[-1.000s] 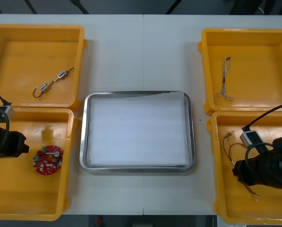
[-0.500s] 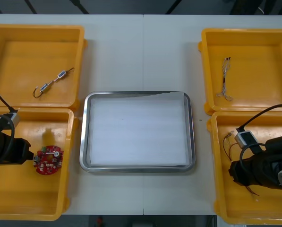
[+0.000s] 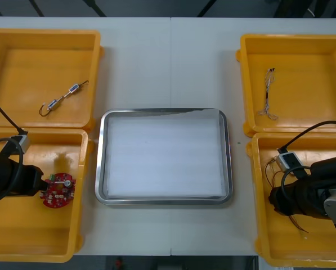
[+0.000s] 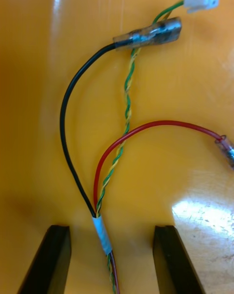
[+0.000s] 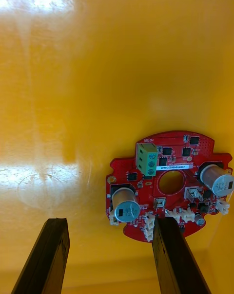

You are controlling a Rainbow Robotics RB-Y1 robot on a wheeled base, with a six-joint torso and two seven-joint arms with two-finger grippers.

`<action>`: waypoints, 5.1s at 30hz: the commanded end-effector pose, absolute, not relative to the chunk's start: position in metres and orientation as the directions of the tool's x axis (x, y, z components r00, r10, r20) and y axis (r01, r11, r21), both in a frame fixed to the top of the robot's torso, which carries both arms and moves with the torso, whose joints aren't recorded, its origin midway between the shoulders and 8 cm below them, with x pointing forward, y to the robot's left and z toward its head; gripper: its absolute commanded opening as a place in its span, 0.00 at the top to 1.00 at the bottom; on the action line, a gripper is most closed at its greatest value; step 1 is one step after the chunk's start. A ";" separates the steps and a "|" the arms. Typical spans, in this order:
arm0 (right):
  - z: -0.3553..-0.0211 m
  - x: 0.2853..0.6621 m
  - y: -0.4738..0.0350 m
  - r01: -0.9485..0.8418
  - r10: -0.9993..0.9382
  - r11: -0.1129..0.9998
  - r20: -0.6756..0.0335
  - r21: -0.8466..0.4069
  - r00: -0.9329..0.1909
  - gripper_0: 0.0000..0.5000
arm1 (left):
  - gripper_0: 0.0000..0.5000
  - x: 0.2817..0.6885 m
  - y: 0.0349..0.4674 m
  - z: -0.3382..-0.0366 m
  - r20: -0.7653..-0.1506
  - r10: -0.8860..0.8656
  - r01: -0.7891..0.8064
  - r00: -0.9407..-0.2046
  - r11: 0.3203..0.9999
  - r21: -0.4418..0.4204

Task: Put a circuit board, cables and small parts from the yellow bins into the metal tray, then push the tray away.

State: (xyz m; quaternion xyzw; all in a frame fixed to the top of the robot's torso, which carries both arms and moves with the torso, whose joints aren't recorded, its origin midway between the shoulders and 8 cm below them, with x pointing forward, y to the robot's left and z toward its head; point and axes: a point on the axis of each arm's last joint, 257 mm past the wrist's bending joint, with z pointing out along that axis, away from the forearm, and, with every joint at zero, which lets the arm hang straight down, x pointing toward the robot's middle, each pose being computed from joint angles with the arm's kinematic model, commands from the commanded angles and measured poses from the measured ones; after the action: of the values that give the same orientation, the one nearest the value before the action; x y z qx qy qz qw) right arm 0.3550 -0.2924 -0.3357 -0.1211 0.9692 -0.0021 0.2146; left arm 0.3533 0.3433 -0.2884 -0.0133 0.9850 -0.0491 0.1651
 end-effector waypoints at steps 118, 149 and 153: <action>-0.123 0.360 -0.280 -0.485 -0.509 0.858 -0.416 -0.172 -0.754 1.00 | 1.00 0.385 0.302 -0.114 -0.457 0.149 0.178 -0.877 0.984 -0.020; -0.123 0.360 -0.280 -0.485 -0.509 0.858 -0.416 -0.172 -0.754 1.00 | 1.00 0.397 0.158 -0.194 -0.494 -0.095 -0.039 -0.864 0.992 -0.123; -0.123 0.360 -0.280 -0.485 -0.509 0.858 -0.416 -0.172 -0.754 1.00 | 1.00 0.398 0.157 -0.208 -0.495 -0.091 -0.042 -0.864 0.993 -0.109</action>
State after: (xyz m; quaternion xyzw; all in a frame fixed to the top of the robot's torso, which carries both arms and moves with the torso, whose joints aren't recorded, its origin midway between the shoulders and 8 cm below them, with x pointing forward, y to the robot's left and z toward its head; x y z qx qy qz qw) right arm 0.3534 -0.2729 -0.1432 -0.2358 0.9495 0.0039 0.2067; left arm 0.3988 0.1737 -0.2083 0.0044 0.9675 -0.0258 0.2513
